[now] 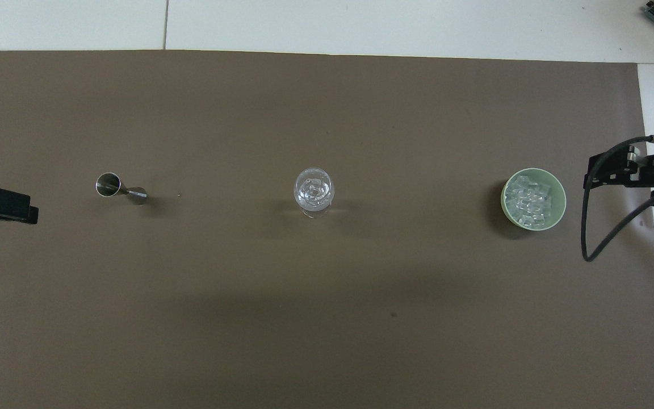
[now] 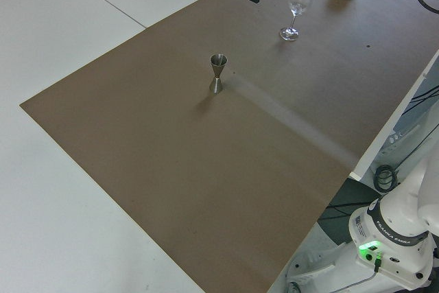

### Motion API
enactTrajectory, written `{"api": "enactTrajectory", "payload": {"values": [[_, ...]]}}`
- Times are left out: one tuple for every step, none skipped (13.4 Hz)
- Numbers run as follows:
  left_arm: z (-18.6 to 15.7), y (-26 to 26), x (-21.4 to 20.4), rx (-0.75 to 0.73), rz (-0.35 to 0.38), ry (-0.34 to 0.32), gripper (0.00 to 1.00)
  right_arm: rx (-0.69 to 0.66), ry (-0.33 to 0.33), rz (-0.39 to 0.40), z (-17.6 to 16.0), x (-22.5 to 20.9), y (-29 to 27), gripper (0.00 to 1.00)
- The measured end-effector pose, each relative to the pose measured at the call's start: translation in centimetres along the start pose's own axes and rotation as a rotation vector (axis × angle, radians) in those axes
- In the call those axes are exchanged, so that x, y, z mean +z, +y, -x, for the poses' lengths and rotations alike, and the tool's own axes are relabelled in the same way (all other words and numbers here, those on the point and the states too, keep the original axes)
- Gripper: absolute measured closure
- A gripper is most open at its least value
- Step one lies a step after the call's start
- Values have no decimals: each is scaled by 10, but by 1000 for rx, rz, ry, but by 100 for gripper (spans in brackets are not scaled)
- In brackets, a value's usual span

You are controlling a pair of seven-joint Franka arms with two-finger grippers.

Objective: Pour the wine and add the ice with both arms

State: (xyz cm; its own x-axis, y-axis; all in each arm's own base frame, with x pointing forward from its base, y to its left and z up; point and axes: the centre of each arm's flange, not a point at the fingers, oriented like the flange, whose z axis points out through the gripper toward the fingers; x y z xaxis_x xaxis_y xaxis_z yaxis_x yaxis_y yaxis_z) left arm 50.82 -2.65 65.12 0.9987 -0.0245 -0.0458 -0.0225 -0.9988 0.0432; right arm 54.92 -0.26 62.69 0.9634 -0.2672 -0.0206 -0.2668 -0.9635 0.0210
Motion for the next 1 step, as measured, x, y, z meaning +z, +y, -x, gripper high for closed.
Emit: {"api": "enactTrajectory", "payload": {"values": [[0, 0, 0, 0, 0, 0, 0, 0, -1, 0, 2, 1, 0, 0]]}}
